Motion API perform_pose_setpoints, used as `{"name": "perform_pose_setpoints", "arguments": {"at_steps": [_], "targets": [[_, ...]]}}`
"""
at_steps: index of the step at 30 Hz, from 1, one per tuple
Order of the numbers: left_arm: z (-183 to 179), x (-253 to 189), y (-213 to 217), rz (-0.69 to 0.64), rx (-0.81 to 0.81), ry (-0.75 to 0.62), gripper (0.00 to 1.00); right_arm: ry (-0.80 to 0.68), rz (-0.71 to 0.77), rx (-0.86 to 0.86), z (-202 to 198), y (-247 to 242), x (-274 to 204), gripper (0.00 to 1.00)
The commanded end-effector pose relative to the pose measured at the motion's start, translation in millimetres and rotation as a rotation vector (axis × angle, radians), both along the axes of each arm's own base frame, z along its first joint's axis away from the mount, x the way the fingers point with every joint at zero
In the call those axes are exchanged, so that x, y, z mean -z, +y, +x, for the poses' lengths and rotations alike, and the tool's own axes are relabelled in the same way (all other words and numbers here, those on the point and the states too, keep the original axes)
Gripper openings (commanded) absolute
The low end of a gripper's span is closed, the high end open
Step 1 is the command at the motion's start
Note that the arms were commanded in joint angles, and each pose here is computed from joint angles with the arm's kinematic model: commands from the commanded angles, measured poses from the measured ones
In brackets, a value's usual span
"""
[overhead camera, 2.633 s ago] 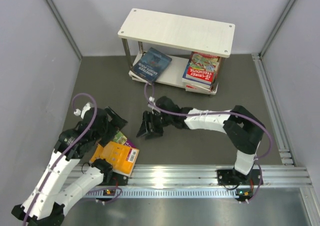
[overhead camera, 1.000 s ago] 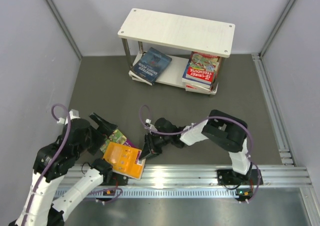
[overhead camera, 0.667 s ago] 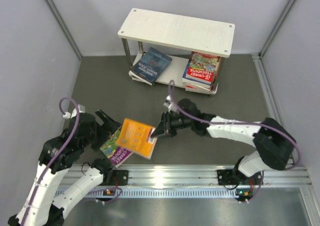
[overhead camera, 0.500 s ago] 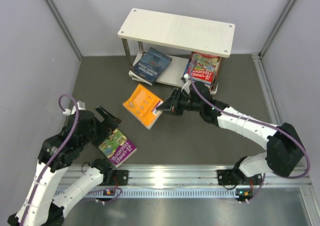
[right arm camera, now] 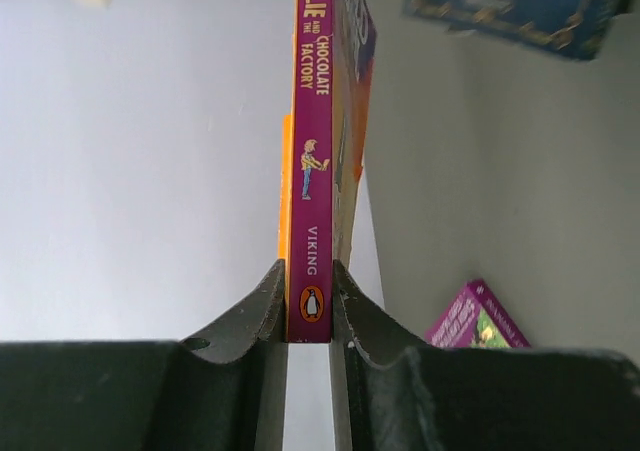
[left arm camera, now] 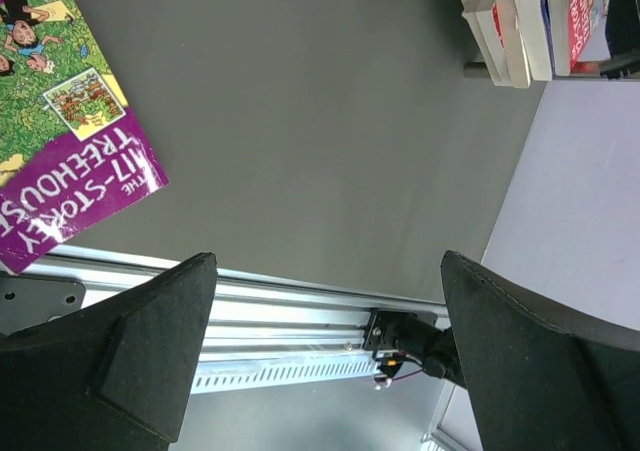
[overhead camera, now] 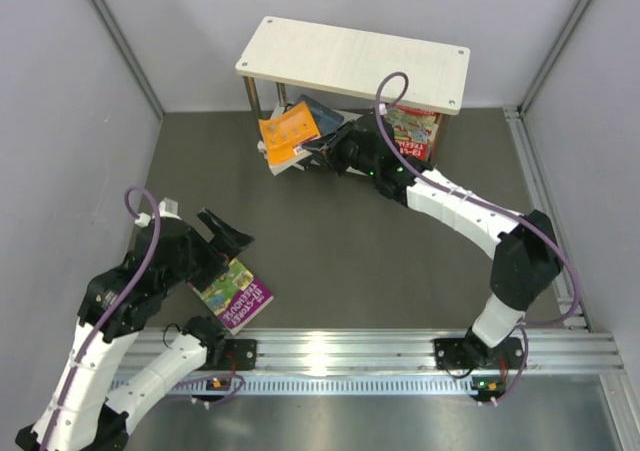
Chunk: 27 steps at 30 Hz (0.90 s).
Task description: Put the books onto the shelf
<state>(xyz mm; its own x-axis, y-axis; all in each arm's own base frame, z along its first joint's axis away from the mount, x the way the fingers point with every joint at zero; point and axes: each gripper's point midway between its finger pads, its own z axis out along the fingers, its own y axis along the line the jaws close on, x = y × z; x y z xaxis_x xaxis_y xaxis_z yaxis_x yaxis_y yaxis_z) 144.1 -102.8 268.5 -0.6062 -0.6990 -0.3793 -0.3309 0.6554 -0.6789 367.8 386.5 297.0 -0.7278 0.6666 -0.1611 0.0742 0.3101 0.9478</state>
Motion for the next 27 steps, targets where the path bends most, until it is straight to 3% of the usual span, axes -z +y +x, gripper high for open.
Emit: {"name": "perform_pose_setpoints", "arguments": {"at_steps": [1, 7, 15, 22, 27], "targets": [[4, -5, -9, -0.03, 0.036, -0.029, 0.99, 0.008, 0.08, 0.225, 38, -20, -30, 0.0], [-3, -2, -17, -0.057, 0.089, -0.016, 0.99, -0.029, 0.18, 0.336, 75, -13, -34, 0.0], [-13, 0, -24, -0.056, 0.158, 0.012, 0.99, -0.028, 0.207, 0.493, 125, 7, -14, 0.0], [-17, -10, -9, 0.083, 0.2, 0.019, 0.99, 0.024, 0.168, 0.56, 154, 34, 30, 0.0], [-13, -15, 1, 0.166, 0.202, 0.005, 0.99, 0.081, 0.098, 0.614, 139, 43, 65, 0.0]]}}
